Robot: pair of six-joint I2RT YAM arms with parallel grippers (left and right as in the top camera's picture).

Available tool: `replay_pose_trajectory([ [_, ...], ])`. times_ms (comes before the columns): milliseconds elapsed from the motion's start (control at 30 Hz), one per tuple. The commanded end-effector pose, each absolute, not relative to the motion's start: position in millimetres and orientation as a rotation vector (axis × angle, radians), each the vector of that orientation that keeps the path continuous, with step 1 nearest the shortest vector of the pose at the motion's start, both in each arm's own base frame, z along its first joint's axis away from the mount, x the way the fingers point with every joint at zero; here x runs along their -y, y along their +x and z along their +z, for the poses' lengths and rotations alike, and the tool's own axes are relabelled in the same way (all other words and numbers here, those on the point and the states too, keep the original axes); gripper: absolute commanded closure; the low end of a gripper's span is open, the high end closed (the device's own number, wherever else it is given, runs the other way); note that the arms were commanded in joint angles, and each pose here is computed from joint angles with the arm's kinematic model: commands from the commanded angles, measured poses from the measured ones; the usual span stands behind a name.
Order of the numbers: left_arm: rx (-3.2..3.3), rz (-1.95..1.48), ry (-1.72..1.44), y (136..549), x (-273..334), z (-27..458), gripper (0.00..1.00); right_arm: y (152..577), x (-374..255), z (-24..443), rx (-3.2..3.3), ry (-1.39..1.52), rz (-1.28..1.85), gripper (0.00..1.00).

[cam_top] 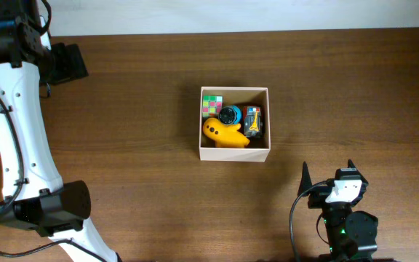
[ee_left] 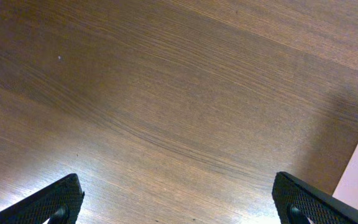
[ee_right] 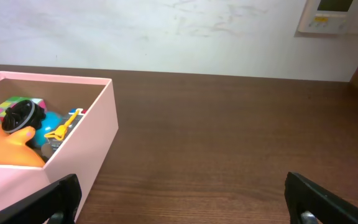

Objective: Pack container

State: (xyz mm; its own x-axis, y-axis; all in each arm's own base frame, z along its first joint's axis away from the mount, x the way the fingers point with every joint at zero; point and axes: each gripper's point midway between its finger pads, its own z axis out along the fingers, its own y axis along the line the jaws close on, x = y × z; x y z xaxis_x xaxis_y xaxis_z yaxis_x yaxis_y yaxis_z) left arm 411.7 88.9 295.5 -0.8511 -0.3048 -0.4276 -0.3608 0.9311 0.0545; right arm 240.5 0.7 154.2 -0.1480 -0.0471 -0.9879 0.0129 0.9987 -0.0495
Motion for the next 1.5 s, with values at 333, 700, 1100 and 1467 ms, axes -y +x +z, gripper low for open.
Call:
replay_pose_trajectory([
  [333,-2.657,0.198,-0.477,411.9,-92.0,298.7,0.01,240.3,3.4,152.6,-1.716,-0.015,-0.074,0.01],
  [700,-2.657,0.198,-0.477,411.9,-92.0,298.7,0.01,240.3,3.4,152.5,-1.716,-0.015,-0.074,0.01],
  [1100,-2.459,0.240,-0.479,370.7,-93.1,370.1,0.01,240.3,3.4,152.5,-1.716,-0.015,-0.074,0.01],
  [1467,-2.133,0.298,-0.432,304.3,-91.7,393.7,0.01,240.3,3.4,152.5,-1.716,-0.015,-0.074,0.01],
])
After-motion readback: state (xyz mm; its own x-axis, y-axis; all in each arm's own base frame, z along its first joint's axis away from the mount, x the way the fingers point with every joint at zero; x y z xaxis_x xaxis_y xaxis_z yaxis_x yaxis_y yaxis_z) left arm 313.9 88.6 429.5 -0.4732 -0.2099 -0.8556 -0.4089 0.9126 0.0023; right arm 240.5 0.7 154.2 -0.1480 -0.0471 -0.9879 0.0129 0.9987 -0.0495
